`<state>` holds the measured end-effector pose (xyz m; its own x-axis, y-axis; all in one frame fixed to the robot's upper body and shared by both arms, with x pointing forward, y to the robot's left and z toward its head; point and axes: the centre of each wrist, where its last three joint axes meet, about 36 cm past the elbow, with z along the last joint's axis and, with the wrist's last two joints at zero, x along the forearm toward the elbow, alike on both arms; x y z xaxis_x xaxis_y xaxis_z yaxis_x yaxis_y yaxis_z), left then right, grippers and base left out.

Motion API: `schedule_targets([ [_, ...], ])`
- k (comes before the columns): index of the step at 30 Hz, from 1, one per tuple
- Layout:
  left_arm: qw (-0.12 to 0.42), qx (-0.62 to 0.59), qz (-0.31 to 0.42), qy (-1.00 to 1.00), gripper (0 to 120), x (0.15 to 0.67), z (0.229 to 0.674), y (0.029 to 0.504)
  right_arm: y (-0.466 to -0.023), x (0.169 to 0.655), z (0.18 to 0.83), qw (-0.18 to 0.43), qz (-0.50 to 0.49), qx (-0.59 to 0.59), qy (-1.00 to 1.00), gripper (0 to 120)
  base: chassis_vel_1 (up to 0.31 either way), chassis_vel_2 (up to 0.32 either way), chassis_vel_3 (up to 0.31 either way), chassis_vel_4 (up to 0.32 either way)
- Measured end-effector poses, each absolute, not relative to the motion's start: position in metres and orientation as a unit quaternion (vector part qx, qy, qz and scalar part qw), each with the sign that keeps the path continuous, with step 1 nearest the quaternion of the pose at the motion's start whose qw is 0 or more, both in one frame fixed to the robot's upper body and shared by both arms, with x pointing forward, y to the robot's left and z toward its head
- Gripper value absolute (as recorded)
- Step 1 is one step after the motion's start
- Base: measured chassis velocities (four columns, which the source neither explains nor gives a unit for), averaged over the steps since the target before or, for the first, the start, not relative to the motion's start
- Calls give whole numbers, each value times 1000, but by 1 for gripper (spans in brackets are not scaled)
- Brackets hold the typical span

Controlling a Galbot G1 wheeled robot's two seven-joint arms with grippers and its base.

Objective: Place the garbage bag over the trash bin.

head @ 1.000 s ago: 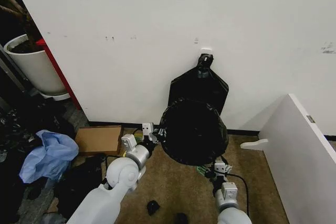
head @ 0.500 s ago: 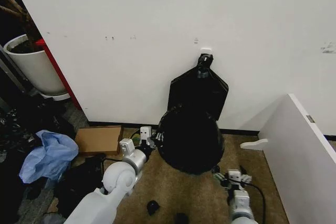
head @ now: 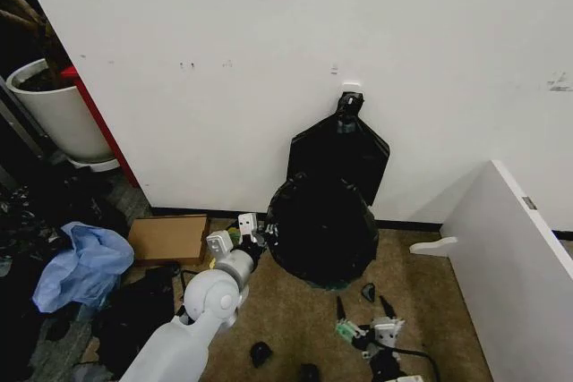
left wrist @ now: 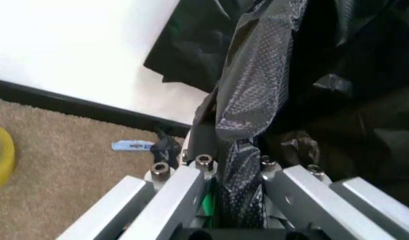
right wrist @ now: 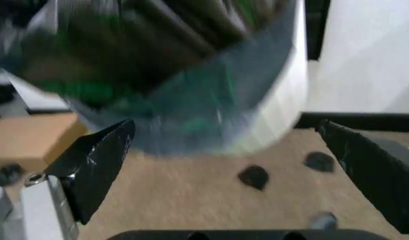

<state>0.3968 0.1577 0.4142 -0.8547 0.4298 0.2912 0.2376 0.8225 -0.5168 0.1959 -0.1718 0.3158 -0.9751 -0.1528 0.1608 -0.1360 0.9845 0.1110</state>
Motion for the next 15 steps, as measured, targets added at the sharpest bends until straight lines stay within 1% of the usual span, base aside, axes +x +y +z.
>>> schedule_targets([
  [3, 205, -185, 241, -931, 0, 391, 415, 156, -173, 213, 314, 73, -63, 67, -993, 100, 0, 0, 0, 0],
  [7, 205, -188, 241, -930, 0, 387, 416, 157, -175, 230, 312, 73, -60, 43, -995, 100, 0, 0, 0, 0],
  [11, 206, -192, 241, -929, 0, 383, 418, 157, -181, 243, 301, 89, -32, 18, -995, 100, 0, 0, 0, 0],
  [15, 205, -197, 241, -928, 0, 380, 420, 157, -188, 249, 289, 88, -6, 16, -996, 100, 0, 0, 0, 0],
])
